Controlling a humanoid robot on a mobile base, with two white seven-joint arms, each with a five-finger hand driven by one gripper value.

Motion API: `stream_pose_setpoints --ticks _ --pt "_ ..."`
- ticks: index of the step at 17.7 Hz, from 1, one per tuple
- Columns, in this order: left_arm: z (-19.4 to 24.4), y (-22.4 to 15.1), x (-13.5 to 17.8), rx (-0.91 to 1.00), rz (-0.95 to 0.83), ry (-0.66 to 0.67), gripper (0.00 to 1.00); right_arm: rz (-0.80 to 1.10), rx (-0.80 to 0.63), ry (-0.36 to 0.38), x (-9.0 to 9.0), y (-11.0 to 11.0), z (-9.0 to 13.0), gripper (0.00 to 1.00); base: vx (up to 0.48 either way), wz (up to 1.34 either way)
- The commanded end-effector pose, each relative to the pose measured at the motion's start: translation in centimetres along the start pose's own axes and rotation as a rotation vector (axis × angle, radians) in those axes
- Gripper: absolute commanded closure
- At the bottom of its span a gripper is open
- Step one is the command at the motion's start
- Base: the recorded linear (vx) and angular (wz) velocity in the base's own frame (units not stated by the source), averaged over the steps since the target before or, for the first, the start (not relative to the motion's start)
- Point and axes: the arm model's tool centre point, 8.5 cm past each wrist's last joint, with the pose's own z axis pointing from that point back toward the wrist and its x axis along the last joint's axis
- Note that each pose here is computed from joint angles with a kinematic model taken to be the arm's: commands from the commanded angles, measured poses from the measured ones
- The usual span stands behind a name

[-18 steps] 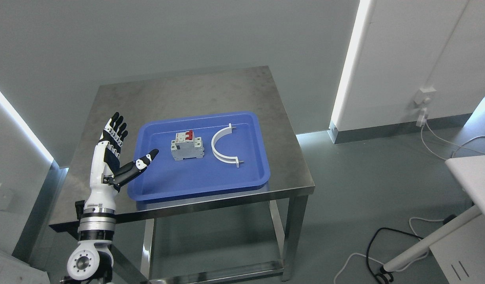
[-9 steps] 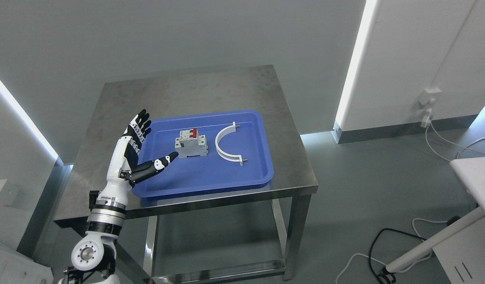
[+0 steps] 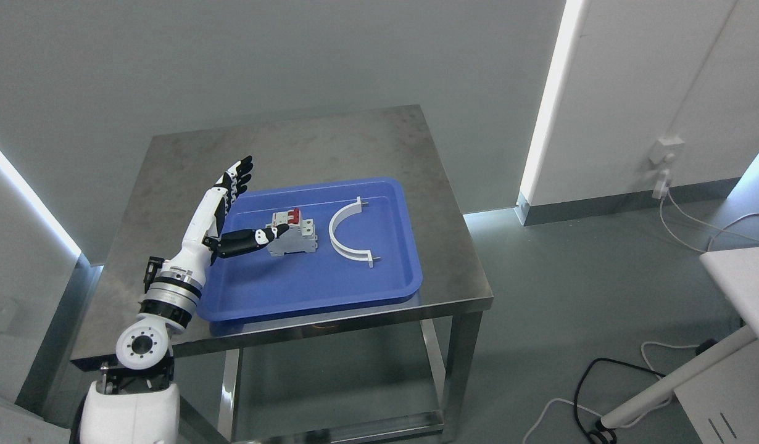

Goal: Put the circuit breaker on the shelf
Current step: 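Close the left hand around the circuit breaker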

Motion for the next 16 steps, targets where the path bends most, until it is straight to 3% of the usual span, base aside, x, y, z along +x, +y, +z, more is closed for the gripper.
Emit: stream_pose_setpoints --ticks 1,6,10,14,16 --pt "-0.4 -1.0 -3.3 -0.195 -0.106 0.171 0.04 0.002 -0.018 -0.003 0.1 -1.1 0.0 0.0 0.032 -0.08" --pt "-0.5 -1.1 -4.7 -0.23 -0.103 0.219 0.12 0.002 -0.018 -0.003 0.1 -1.1 0.0 0.0 0.005 0.01" --pt "-1.0 -1.2 -4.6 -0.229 -0.097 0.218 0.26 0.002 -0.018 -0.003 0.1 -1.1 0.0 0.0 -0.008 0.01" --pt "-1.2 -1.9 -4.8 -0.228 -0.069 0.204 0.49 0.002 -0.018 -0.003 0.1 -1.1 0.0 0.0 0.0 0.0" --pt "-1.3 -2.3 -4.5 -0.221 -0.06 0.158 0.7 0.002 -0.018 -0.003 0.1 -1.1 0.0 0.0 0.0 0.0"
